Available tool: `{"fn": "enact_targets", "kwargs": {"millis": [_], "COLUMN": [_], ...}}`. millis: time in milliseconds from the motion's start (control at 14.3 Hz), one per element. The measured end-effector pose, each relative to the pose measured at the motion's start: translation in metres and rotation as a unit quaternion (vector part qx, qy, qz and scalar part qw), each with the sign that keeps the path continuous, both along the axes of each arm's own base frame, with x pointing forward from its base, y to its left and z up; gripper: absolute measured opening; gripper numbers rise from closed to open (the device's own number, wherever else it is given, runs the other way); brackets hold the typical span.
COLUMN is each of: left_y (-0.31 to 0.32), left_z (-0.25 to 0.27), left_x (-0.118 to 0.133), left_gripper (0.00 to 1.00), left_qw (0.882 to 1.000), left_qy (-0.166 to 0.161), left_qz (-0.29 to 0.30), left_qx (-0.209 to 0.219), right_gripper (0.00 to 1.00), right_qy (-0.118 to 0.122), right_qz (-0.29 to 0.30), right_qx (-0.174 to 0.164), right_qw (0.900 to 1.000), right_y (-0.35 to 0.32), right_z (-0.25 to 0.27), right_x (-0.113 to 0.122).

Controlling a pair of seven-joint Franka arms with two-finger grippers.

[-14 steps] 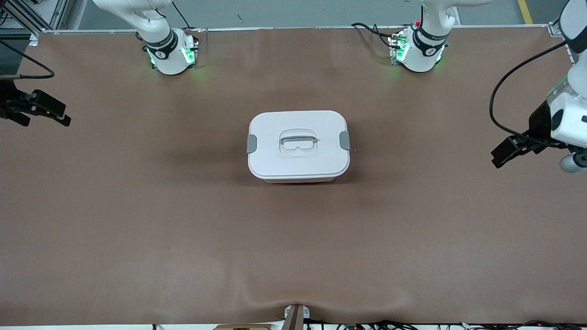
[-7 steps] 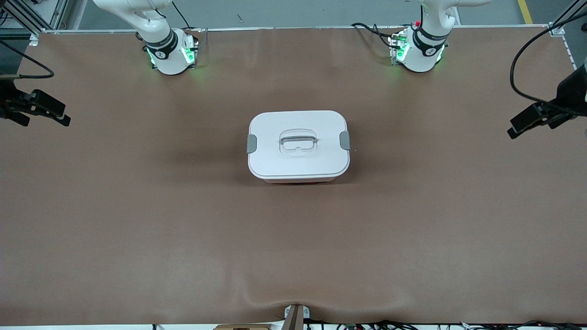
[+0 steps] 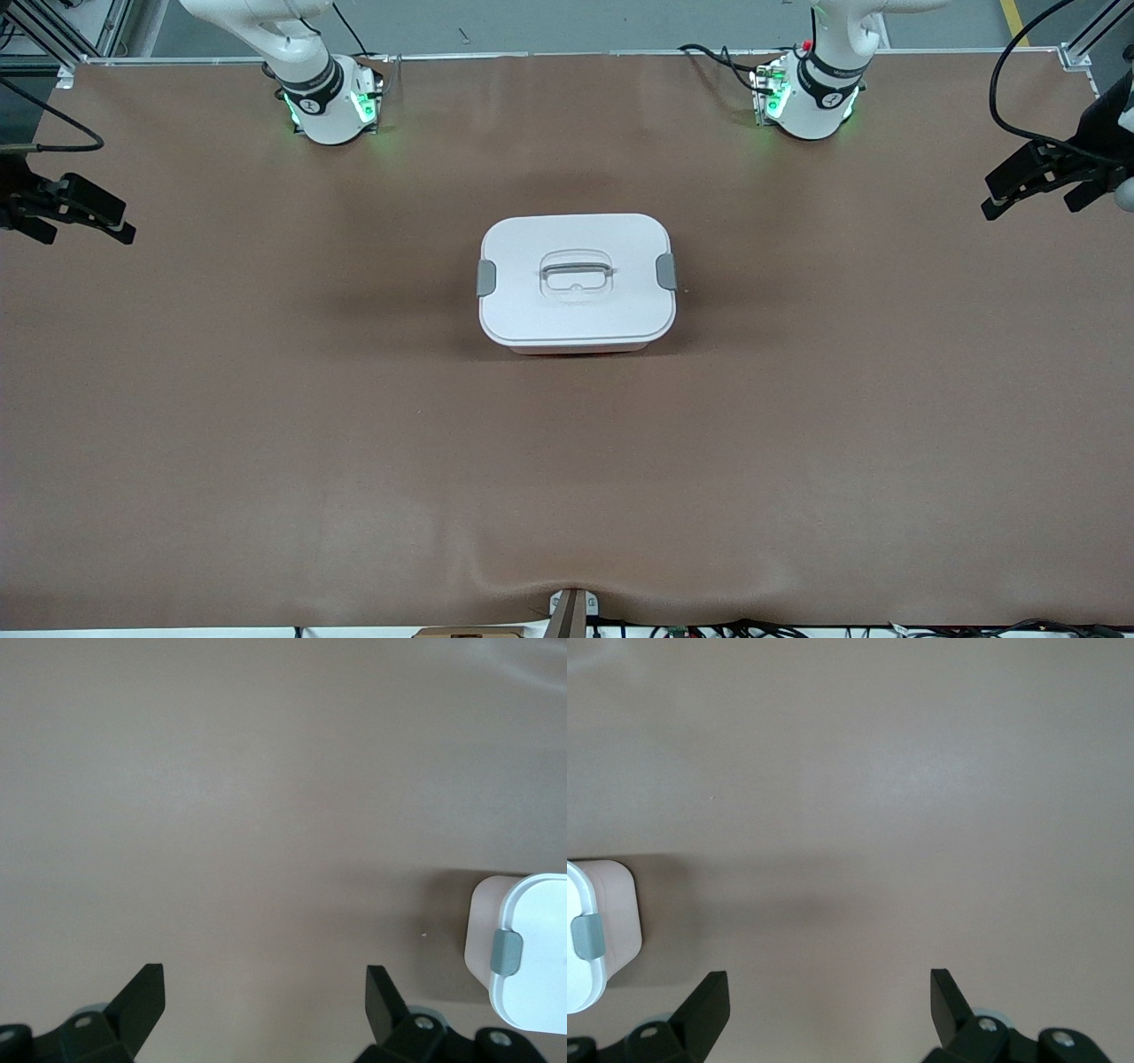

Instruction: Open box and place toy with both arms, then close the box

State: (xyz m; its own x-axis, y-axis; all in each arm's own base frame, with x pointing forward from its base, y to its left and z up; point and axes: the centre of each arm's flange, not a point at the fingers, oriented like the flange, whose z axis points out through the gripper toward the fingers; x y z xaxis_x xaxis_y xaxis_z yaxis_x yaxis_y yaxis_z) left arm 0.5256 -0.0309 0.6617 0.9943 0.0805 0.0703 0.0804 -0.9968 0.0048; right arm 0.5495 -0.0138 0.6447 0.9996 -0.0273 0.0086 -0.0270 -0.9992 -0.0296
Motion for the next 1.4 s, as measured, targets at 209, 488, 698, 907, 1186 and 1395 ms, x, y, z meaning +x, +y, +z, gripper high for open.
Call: {"fn": "enact_targets", "kwargs": {"millis": [209,488,698,907,1186,1395], "left_y": [0.0,0.011,0.015,0.015,0.015,0.015], "left_z": [0.001,0.003,0.002,0.001,0.0,0.0], "left_x": [0.001,0.002,0.002,0.003,0.003,0.003], "left_gripper": [1.0,1.0,1.0,1.0,1.0,1.0], "left_qw": [1.0,1.0,1.0,1.0,1.0,1.0], "left_qy": [-0.003,-0.006,-0.005,-0.005,-0.003,-0.003], "left_qz": [-0.001,-0.012,-0.02,-0.02,-0.02,-0.02], "left_qx": [0.0,0.001,0.001,0.001,0.001,0.001], "right_gripper": [1.0,1.0,1.0,1.0,1.0,1.0], "right_qy": [0.0,0.0,0.0,0.0,0.0,0.0], "right_qz": [0.0,0.0,0.0,0.0,0.0,0.001], "right_qx": [0.0,0.0,0.0,0.0,0.0,0.0], "right_qw": [1.0,1.0,1.0,1.0,1.0,1.0], "right_y": [0.0,0.0,0.0,0.0,0.0,0.001], "right_z": [0.0,0.0,0.0,0.0,0.0,0.0], "right_x": [0.0,0.0,0.0,0.0,0.0,0.0]}}
